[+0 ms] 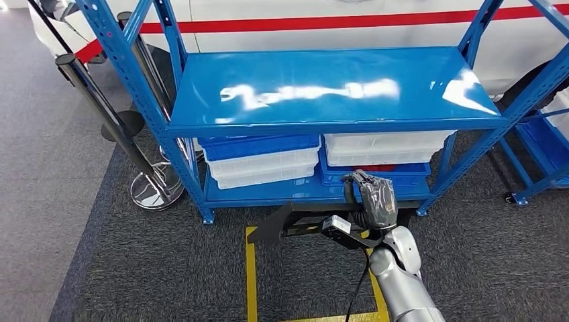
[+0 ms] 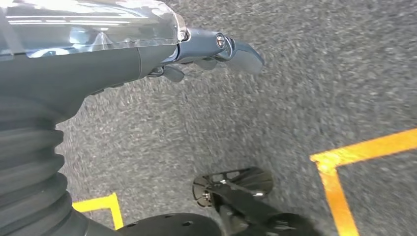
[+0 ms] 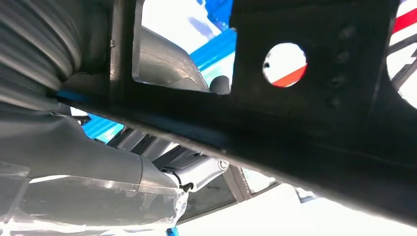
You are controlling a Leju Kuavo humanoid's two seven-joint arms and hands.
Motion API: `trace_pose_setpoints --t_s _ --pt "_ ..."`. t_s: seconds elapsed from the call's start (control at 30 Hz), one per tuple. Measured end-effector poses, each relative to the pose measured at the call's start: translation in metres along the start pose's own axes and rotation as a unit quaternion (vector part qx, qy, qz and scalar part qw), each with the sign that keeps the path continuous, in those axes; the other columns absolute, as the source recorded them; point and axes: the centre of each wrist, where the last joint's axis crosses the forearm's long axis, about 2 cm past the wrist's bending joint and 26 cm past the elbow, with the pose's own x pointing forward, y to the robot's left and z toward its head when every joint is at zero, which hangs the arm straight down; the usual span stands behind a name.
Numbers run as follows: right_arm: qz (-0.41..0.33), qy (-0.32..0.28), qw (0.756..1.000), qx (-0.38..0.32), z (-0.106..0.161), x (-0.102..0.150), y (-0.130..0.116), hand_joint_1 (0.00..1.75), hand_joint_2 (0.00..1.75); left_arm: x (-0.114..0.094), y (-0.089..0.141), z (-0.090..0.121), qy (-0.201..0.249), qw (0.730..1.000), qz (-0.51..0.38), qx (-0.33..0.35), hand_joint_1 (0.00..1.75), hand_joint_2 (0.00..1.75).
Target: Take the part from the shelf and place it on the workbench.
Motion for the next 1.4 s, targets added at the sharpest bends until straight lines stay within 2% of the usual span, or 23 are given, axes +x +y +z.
trace_pose_setpoints --t_s 0.37,0.6,0.7,0.8,0.93,1.0,1.1,1.4 --pt "0.0 0.014 1.0 -0.019 0.001 0.0 -0.006 1.75 1.75 0.001 -0.001 0.0 -0.004 1.0 -0.012 -0.01 0.0 1.75" --pt "0.007 0.01 0.997 -0.081 -0.03 -0.01 -0.03 1.75 1.75 0.0 -0.002 0.0 0.0 1.0 -0.004 -0.008 0.0 1.75" --pt "-0.002 0.022 0.995 -0.096 -0.032 -0.019 -0.037 1.75 1.75 -0.002 -0.002 0.001 0.004 1.0 0.002 -0.007 0.0 1.75" --pt "-0.016 0.041 0.994 -0.099 -0.02 -0.026 -0.037 1.75 1.75 -0.004 -0.002 0.002 0.006 1.0 0.002 -0.007 0.0 1.75" --pt "-0.028 0.071 0.993 -0.093 0.014 -0.036 -0.037 1.75 1.75 -0.005 -0.001 0.002 0.003 1.0 -0.008 -0.011 0.0 1.75" --pt "-0.039 0.098 0.989 -0.102 0.023 -0.041 -0.041 1.75 1.75 -0.006 0.0 0.003 0.003 1.0 -0.013 -0.012 0.0 1.75" --pt "-0.054 0.128 0.983 -0.116 0.027 -0.047 -0.047 1.75 1.75 -0.007 0.003 0.002 0.003 1.0 -0.016 -0.01 0.0 1.75" --pt "-0.049 0.147 0.982 -0.107 0.036 -0.063 -0.058 1.75 1.75 -0.006 0.002 0.002 -0.004 1.0 -0.024 -0.012 0.0 1.75"
